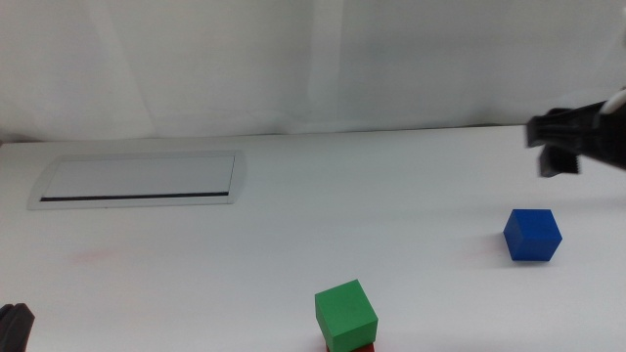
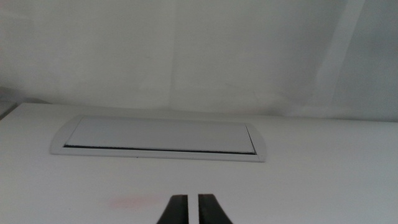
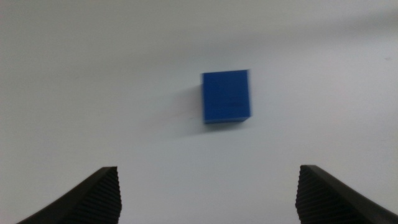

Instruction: Stack red cubes first, then green, then blue cubes in a specific spot.

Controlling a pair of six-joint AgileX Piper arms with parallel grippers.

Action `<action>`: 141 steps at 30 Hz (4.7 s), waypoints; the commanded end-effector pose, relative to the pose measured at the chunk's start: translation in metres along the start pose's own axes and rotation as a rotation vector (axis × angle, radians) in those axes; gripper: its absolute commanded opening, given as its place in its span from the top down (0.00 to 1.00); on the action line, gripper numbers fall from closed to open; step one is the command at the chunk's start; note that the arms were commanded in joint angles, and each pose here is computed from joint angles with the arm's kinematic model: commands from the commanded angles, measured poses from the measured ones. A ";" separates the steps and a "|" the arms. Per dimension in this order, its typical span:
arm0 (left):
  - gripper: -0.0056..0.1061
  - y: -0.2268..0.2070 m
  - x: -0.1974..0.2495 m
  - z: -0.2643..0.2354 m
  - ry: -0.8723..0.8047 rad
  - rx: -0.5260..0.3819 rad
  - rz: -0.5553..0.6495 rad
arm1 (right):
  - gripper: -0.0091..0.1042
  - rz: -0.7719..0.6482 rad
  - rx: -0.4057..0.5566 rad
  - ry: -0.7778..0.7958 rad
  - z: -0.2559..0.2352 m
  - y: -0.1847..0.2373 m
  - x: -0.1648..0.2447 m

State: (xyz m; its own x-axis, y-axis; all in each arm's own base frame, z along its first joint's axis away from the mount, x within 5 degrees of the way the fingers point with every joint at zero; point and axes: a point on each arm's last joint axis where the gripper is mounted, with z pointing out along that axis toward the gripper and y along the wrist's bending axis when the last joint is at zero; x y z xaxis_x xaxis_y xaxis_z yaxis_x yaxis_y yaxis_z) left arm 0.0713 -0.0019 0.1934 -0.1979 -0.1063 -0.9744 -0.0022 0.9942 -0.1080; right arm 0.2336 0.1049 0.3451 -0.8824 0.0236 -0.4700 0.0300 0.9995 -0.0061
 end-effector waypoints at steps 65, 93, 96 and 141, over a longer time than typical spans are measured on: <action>0.98 0.002 0.013 0.001 0.027 -0.008 -0.014 | 0.51 -0.115 -0.013 0.279 0.220 -0.035 -0.015; 0.98 0.002 0.013 0.001 0.027 -0.008 -0.014 | 0.94 -0.375 -0.189 0.029 0.010 0.040 -0.025; 0.98 0.002 0.013 0.001 0.027 -0.008 -0.014 | 0.94 -0.393 -0.222 0.046 0.003 0.056 -0.014; 0.98 0.002 0.013 0.001 0.027 -0.008 -0.014 | 0.94 -0.540 -0.291 0.284 0.027 0.186 0.053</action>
State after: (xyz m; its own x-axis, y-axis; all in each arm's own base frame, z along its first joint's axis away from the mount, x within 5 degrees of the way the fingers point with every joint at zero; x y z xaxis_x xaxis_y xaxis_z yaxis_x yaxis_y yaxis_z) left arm 0.0713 -0.0019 0.1934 -0.1979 -0.1063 -0.9744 -0.0022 0.9942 -0.1080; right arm 0.2055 0.2877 0.2946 -0.8309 -0.5182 -0.2026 -0.5417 0.8366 0.0819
